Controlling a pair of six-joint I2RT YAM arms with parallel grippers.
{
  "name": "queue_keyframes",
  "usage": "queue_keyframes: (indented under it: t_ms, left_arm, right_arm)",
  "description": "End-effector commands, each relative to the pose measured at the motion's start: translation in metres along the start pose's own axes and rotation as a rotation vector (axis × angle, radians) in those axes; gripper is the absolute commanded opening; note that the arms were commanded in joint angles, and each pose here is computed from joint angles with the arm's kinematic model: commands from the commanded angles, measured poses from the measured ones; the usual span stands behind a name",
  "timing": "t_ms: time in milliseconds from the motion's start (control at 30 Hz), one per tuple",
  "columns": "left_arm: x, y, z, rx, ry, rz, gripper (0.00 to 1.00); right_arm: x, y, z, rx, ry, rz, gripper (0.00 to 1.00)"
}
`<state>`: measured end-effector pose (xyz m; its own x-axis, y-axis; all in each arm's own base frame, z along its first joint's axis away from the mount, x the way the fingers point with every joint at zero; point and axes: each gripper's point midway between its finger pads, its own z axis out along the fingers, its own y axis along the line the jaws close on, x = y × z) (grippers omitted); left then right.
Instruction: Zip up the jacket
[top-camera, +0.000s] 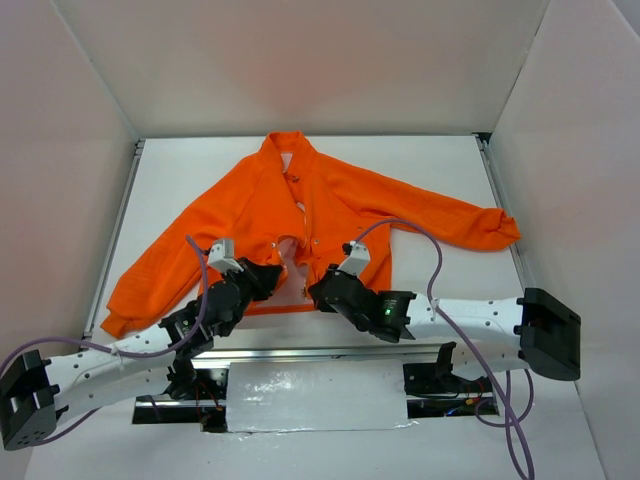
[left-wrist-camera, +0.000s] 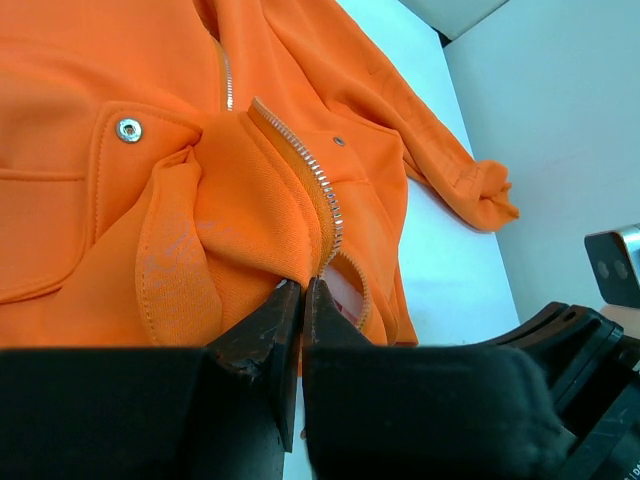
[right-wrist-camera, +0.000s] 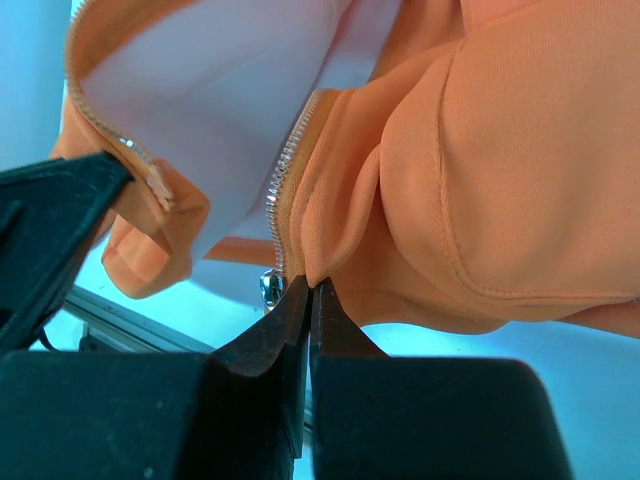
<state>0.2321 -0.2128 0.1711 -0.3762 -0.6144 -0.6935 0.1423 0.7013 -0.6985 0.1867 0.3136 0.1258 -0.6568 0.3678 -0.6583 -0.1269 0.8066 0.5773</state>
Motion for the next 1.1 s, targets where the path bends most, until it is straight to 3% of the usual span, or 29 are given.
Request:
queue_keyframes:
  t_ms: [0, 400, 1067]
  left_arm:
    - [-0.013, -0.022, -0.001, 0.084, -0.037, -0.089, 0.00]
    - [0.006, -0.027, -0.001, 0.123, 0.033, -0.130, 0.00]
    - [0.018, -0.018, 0.002, 0.118, 0.053, -0.121, 0.00]
  right_arm:
    - [-0.018, 0.018, 0.002, -0.031, -0.076, 0.038, 0.00]
    - [-0.025, 0.033, 0.002, -0.087, -0.097, 0.013, 0.00]
    - [-0.025, 0.036, -0.002, -0.120, -0.093, 0.002, 0.00]
